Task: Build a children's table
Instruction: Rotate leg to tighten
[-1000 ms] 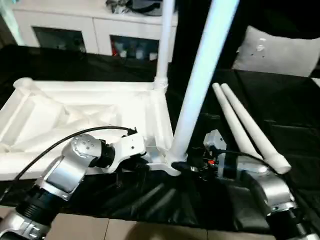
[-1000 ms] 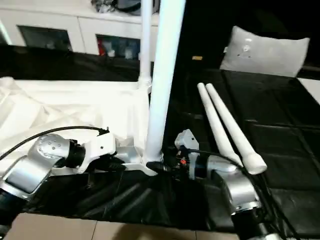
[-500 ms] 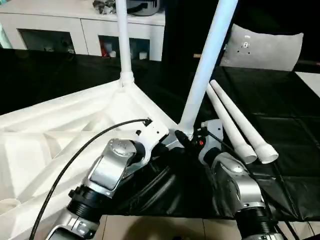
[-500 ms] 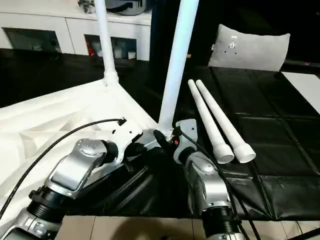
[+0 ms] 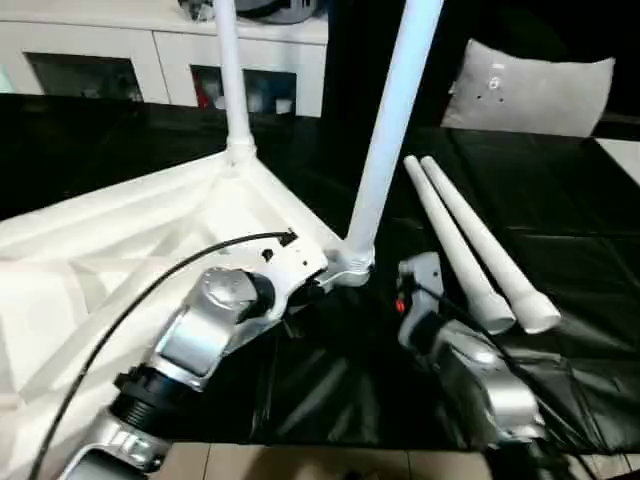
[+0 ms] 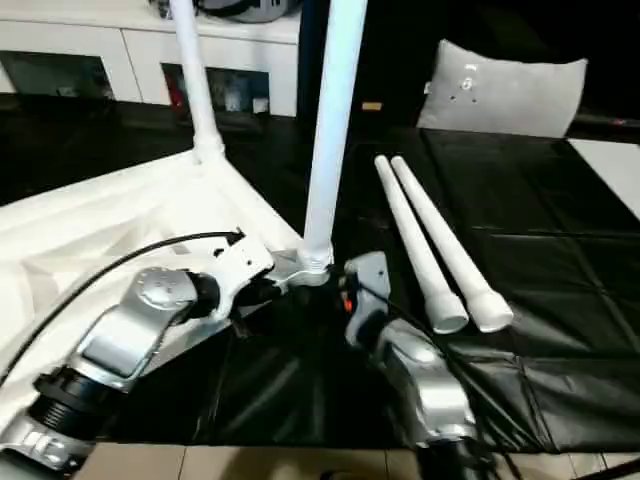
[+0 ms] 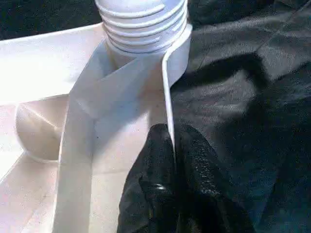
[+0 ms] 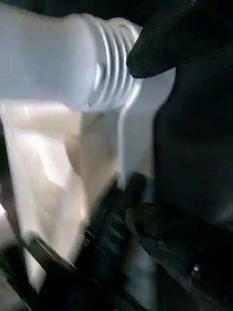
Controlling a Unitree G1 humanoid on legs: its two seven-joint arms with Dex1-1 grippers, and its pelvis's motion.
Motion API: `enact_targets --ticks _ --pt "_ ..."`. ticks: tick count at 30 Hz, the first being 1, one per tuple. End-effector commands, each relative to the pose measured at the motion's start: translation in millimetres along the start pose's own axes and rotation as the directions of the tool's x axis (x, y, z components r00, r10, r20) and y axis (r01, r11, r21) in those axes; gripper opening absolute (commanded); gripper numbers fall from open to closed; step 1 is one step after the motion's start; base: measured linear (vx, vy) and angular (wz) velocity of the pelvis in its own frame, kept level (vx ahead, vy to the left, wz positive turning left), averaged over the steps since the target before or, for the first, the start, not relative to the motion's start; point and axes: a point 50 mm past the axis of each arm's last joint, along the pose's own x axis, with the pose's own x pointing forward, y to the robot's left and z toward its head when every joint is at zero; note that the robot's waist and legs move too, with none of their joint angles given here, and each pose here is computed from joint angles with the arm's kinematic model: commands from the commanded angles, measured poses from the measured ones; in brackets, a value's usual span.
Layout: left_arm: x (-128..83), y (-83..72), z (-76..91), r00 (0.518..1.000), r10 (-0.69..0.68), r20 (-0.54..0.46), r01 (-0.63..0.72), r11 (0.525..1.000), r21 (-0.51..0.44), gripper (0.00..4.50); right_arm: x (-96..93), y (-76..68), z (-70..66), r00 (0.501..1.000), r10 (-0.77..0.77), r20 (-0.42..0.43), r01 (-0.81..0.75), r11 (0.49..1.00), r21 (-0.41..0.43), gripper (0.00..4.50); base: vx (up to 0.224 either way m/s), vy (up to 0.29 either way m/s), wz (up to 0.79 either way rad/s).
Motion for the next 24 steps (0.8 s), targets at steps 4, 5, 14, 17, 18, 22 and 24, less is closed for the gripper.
enact_targets --ticks 4,5,14,17,18,22,24 --pt "-6 -8.8 -19.7 0.977 -0.204 -0.054 0.208 0.975 0.082 0.00 -22.6 -14.1 16.4 0.986 0.150 -0.074 -0.159 0.979 -0.131 4.45 0.000 0.000 0.00" --pt "-7 -9.6 -21.3 0.972 -0.225 -0.062 0.230 0.969 0.095 0.00 -24.7 -15.5 17.9 0.982 0.168 -0.090 -0.179 0.974 -0.139 4.45 0.000 0.000 0.00" --pt "-20 -11.6 -31.1 0.911 -0.391 -0.129 0.411 0.883 0.228 0.00 -30.1 -27.7 34.3 0.920 0.302 -0.249 -0.360 0.904 -0.233 4.45 0.000 0.000 0.00" --pt "-24 -13.0 -30.9 0.883 -0.447 -0.142 0.469 0.847 0.249 0.00 -28.7 -26.1 34.7 0.881 0.371 -0.292 -0.442 0.866 -0.234 4.45 0.000 0.000 0.00" --pt "-25 -13.6 -30.5 0.872 -0.467 -0.146 0.489 0.835 0.251 0.00 -27.2 -25.0 35.2 0.871 0.394 -0.294 -0.464 0.857 -0.224 4.45 0.000 0.000 0.00" --pt "-26 -14.1 -28.0 0.860 -0.490 -0.142 0.510 0.816 0.272 0.00 -23.5 -20.6 34.4 0.842 0.448 -0.301 -0.514 0.835 -0.195 4.28 0.000 0.000 0.00" --pt "-27 -15.4 -27.3 0.853 -0.501 -0.143 0.521 0.807 0.280 0.00 -20.3 -19.8 33.1 0.843 0.445 -0.302 -0.513 0.835 -0.200 4.06 0.000 0.000 0.00"
